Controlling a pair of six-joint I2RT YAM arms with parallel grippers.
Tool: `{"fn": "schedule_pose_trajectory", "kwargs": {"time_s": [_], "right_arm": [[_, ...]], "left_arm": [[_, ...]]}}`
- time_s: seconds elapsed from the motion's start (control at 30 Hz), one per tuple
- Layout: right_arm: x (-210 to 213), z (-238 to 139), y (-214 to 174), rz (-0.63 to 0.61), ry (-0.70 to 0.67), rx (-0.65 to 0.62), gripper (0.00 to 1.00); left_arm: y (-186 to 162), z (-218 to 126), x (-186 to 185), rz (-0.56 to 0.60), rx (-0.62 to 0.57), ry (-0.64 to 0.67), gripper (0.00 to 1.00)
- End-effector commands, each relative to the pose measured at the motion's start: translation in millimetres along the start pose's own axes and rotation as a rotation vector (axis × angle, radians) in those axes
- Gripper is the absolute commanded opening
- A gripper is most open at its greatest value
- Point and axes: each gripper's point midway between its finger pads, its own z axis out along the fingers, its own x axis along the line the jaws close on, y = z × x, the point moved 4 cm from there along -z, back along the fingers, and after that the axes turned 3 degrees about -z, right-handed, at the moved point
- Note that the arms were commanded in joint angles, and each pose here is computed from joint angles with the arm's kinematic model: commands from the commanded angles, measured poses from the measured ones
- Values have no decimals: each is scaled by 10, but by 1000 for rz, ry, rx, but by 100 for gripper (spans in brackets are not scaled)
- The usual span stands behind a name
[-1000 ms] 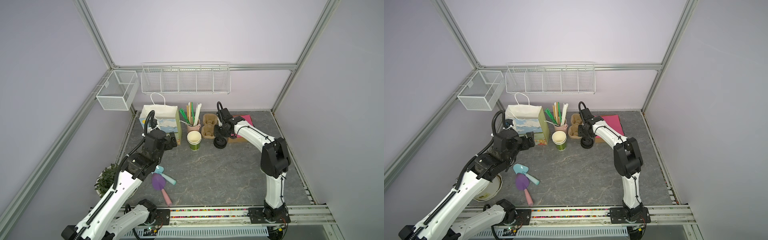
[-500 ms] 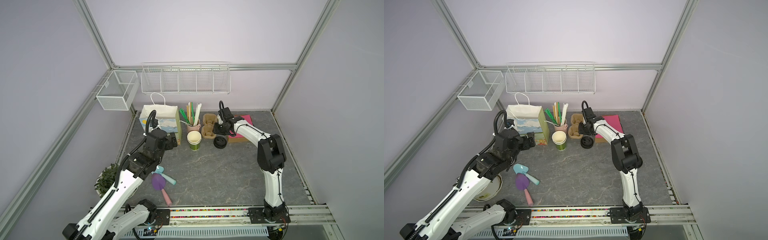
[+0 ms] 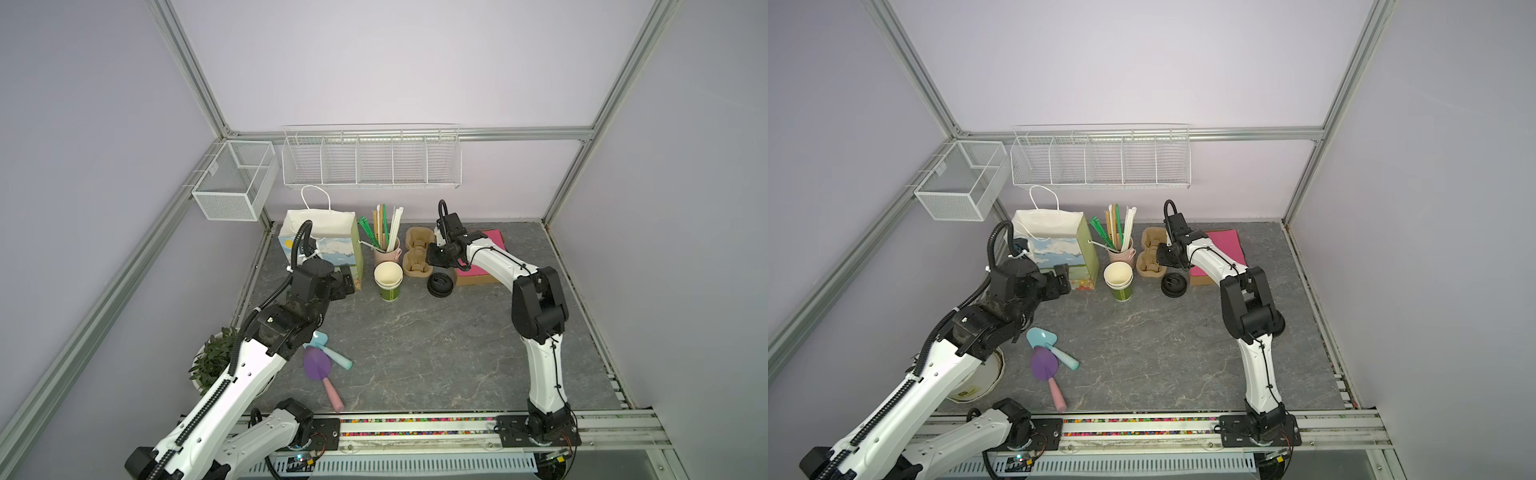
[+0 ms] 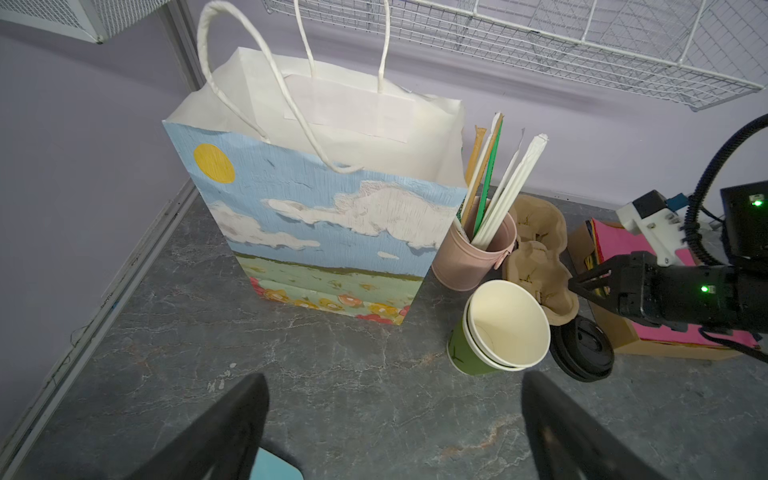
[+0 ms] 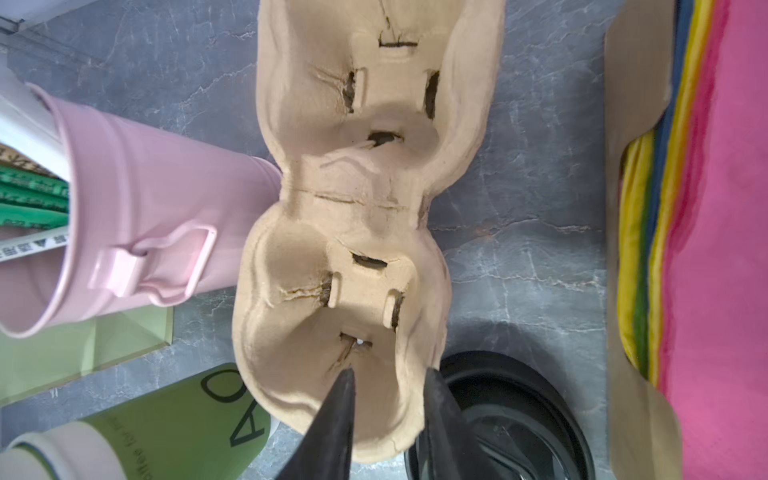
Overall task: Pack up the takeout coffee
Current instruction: 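Lower the right gripper into the brown pulp cup carrier stack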
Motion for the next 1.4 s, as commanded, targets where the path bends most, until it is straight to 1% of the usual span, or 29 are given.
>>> {"fn": "schedule_pose_trajectory", "kwargs": {"time_s": [0.0, 0.1, 0.3, 0.43, 0.67, 0.8, 1.03, 1.3, 1.37], "right_arm": [[-33, 89, -1, 7, -4, 14, 33], [-43, 97, -1, 6, -15, 13, 35], [-58, 129, -4, -1, -24, 16, 35], [-46, 120, -1, -3, -21, 13, 28], [-21, 70, 29, -30, -45, -2, 26], [-9, 81, 24, -32, -45, 6, 21], [-8, 103, 6, -35, -44, 10, 21], [-20, 185, -37, -5, -3, 28, 26], [-25, 195, -53, -2, -4, 29, 26]], "left_arm": [[-10, 23, 20, 13, -6, 11, 95], [-11, 25, 16, 13, -6, 9, 95], [-11, 25, 4, 22, -7, 0, 94], [-15, 29, 2, 23, -6, -1, 94], [-26, 40, -6, 25, 0, -4, 94], [-26, 39, -8, 26, 0, -6, 94], [-30, 40, -13, 27, 3, -10, 94], [-35, 41, -18, 28, 5, -14, 94], [-35, 40, -17, 28, 5, -14, 94]]}}
